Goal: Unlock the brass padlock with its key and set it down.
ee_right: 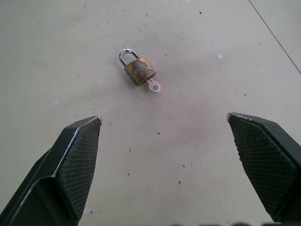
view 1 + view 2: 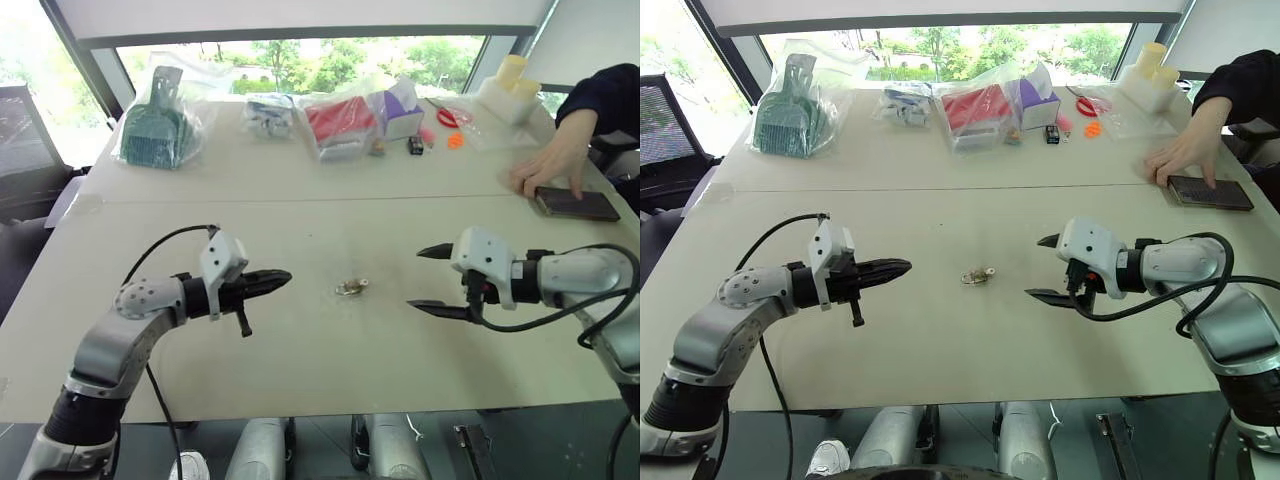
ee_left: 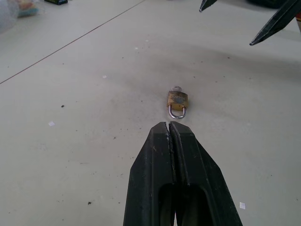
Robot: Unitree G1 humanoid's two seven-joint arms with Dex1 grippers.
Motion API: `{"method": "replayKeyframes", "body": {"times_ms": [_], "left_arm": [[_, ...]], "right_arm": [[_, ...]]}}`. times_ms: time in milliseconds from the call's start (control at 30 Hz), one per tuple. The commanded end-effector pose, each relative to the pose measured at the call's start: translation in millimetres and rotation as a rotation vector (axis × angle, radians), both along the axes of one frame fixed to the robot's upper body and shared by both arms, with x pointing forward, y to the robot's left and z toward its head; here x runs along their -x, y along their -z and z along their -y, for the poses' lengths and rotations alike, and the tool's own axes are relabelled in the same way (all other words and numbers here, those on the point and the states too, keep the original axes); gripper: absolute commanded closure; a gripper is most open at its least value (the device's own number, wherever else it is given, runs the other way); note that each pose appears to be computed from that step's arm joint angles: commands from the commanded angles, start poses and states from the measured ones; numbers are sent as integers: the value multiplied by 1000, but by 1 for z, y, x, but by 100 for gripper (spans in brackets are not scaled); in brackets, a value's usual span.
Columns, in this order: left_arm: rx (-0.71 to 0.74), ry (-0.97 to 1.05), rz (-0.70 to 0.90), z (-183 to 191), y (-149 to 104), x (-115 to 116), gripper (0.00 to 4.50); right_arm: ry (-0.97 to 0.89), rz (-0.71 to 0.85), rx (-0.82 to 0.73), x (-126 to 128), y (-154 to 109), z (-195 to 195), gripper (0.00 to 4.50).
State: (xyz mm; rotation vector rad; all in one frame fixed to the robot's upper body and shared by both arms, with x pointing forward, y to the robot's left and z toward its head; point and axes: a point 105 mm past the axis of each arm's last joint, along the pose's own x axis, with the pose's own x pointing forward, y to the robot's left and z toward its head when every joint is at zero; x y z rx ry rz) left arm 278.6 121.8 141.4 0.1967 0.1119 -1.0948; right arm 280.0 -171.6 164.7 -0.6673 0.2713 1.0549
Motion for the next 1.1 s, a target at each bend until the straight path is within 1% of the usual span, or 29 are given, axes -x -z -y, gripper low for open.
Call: {"method": "replayKeyframes", "body": {"times_ms": [33,333,767,1100], "left_arm": [[-3,28,46,2,-12,8,450],[-28,19,62,2,-14,9,450],[-53,42,60,8,-10,10,450],[-39,54,48,22,-4,6,450]], "right_arm": [[-31,37,9,0,-8,-4,6],[-39,38,16,-1,-7,-5,6],[-33,44,16,1,-6,-6,6],[-17,53,8,3,-6,-7,6]]}}
